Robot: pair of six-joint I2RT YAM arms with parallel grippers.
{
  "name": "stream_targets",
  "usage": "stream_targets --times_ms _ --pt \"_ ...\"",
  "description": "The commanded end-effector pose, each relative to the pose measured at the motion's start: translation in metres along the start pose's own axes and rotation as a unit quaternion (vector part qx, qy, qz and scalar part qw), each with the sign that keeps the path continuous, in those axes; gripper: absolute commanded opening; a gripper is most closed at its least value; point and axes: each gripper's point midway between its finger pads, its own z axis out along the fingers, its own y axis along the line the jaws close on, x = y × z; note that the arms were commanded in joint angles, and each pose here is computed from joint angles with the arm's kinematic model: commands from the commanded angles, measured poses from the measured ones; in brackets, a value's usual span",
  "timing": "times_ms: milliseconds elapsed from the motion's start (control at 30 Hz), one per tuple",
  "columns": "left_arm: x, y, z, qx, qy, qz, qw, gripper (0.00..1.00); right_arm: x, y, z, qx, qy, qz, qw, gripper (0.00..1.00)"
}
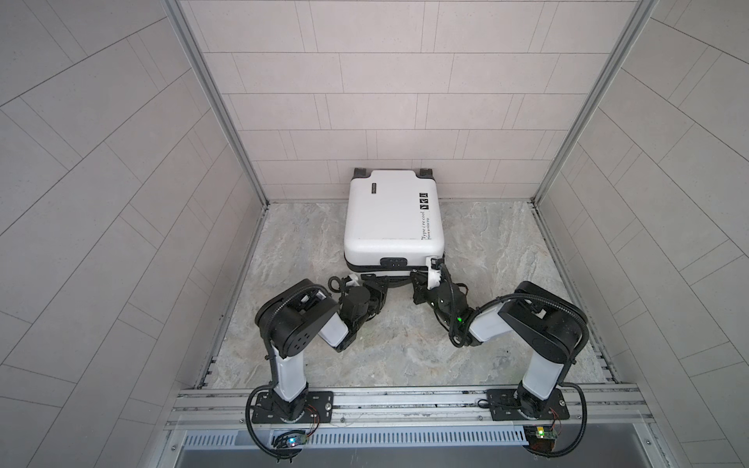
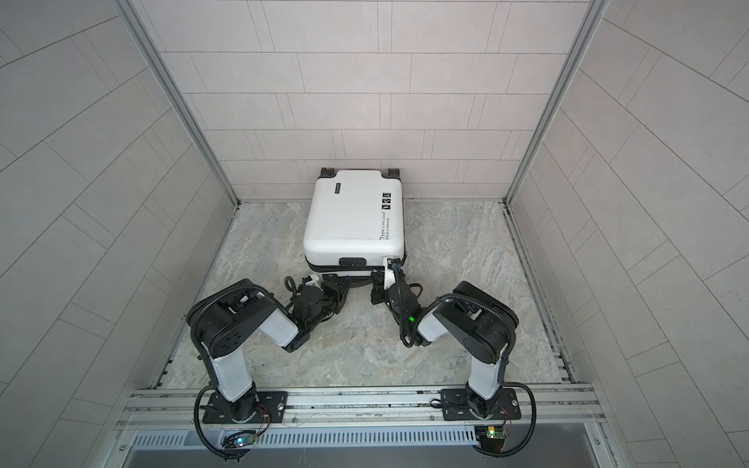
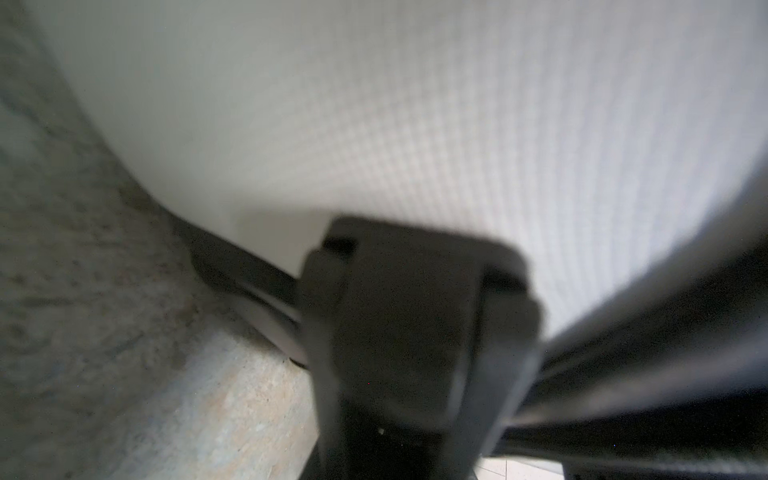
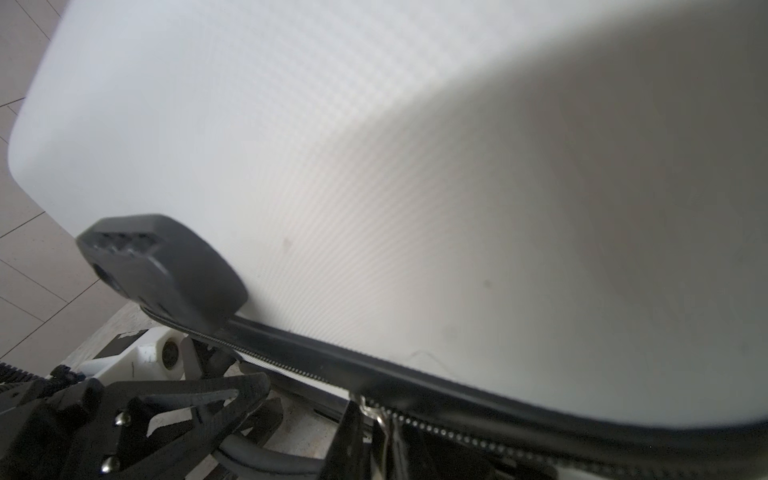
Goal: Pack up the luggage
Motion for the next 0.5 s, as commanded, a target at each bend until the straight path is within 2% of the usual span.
stream_targets --times_ms 0,300,467 --pt "0.023 -0.025 -0.004 0.041 0.048 0.025 0.998 0.0 -0.012 -0.007 0.011 0.022 -0.029 0.019 0.999 0.13" --pt "0.022 -0.025 -0.004 0.041 0.048 0.024 0.998 0.0 -0.009 -0.016 0.01 0.04 -0.034 0.03 0.998 0.01" --pt "0.021 -0.024 -0.005 0.041 0.045 0.024 0.998 0.0 -0.01 -0.022 0.003 0.052 -0.038 0.029 0.998 0.0"
